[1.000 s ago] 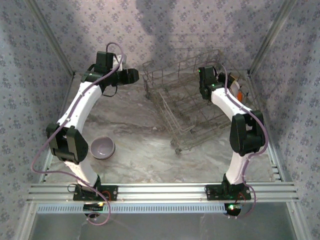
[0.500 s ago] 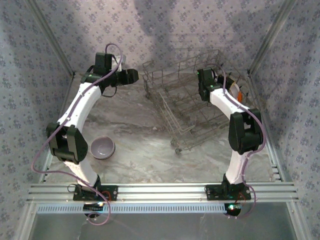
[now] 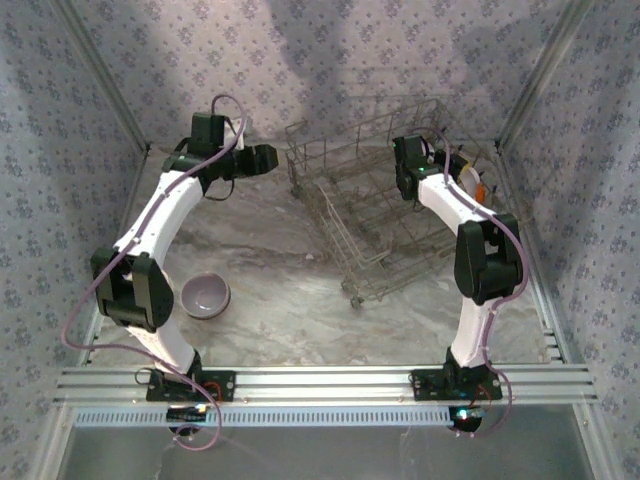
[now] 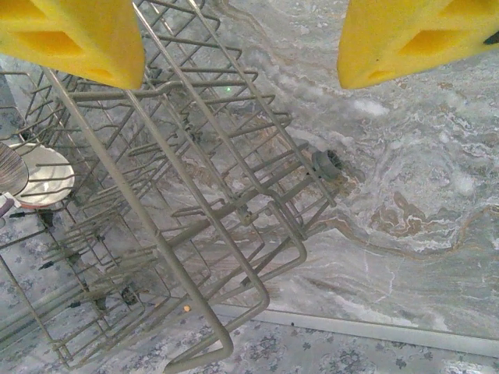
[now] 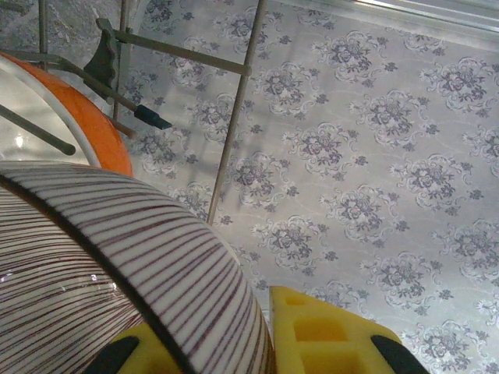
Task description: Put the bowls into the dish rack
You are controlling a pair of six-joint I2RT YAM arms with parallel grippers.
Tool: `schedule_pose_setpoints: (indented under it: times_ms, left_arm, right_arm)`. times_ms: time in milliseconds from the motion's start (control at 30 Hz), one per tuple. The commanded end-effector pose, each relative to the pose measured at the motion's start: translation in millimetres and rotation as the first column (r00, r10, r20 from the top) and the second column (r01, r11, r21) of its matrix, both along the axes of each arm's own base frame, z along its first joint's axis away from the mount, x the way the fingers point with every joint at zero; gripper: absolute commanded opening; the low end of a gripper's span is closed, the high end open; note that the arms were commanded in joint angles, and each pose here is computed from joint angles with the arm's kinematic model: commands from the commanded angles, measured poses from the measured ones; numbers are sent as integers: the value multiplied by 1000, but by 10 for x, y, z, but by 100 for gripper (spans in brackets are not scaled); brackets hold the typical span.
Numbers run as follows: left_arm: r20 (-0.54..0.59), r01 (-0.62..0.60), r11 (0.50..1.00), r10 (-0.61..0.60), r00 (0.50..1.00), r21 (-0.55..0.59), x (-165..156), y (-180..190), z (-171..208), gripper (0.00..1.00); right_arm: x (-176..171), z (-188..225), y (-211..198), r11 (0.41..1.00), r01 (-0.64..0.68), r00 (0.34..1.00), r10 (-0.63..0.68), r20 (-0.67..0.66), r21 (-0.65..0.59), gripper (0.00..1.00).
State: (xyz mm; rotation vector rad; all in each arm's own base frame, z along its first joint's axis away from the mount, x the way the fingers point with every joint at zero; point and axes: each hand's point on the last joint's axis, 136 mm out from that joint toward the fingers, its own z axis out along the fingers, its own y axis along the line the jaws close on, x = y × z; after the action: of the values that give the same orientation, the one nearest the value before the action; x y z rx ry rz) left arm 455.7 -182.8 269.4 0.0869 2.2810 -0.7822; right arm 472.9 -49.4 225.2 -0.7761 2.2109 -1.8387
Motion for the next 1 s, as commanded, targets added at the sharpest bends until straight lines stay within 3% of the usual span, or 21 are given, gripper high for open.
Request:
schedule_pose_setpoints:
  times_ms: [0, 967]
  left_arm:
    - [55, 10, 1000, -8, 998, -30, -49, 6, 225, 67]
    - [56, 8, 998, -5, 998, -57, -128, 4, 236, 67]
  right_arm:
    - [-9, 60, -139, 998, 39, 999, -40, -20, -38, 0]
    - [-44, -216, -163, 997, 36, 996, -41, -81, -66, 0]
